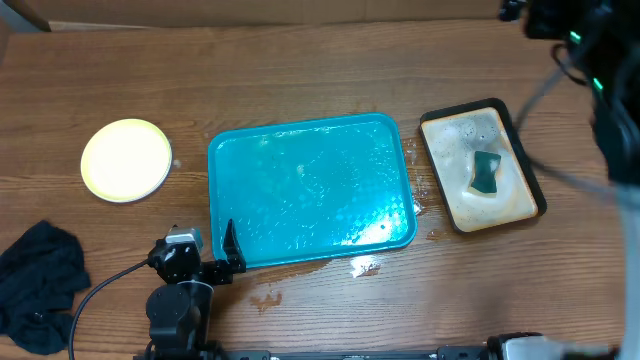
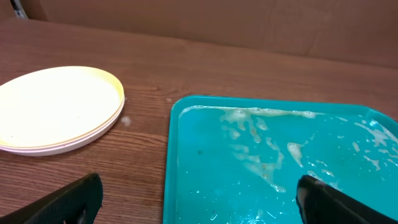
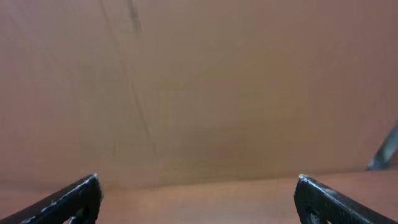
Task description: Clean dirty plates on tray and stack at the side
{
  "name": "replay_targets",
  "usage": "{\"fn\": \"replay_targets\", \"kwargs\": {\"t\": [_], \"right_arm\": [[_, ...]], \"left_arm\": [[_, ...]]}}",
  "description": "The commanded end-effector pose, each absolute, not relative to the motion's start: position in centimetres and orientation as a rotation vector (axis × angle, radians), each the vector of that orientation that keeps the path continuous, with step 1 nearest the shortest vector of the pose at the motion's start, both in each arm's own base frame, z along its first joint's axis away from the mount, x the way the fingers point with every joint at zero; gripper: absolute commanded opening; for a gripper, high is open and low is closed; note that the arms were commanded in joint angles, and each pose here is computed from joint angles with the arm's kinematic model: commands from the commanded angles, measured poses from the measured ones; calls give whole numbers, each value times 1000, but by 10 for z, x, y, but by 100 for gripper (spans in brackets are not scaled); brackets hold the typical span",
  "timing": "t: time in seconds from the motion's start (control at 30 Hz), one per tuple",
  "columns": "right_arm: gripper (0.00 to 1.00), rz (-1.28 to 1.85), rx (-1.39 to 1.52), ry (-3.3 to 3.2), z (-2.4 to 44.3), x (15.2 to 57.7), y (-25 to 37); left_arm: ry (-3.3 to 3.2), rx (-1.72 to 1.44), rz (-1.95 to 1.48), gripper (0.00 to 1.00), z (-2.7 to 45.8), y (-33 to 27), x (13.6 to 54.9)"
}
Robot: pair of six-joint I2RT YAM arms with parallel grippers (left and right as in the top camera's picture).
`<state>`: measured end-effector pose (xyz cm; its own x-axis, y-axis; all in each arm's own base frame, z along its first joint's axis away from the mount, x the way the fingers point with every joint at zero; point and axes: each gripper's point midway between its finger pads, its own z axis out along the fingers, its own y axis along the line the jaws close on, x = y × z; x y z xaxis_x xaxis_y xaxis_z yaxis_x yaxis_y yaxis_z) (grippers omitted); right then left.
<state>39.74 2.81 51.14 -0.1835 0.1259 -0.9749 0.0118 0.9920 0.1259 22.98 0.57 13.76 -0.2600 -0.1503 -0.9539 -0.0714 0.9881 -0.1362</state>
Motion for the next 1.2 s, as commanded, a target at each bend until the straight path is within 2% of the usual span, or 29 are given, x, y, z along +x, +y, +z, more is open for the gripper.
{"fn": "replay_targets", "kwargs": {"t": [0.0,0.23,0.7,1.17], "right_arm": [[100,52,142,1692,514,373,15],[100,82,149,1506,511,315,8],[100,116,157,1264,453,232,-1],[100,131,161,1183,368,202,-5]], "left_arm": [[1831,-171,-73,100,136,7,230],[1831,-171,-72,100,136,7,230],[1831,-171,-72,100,136,7,230],[1831,-171,-72,100,136,7,230]]}}
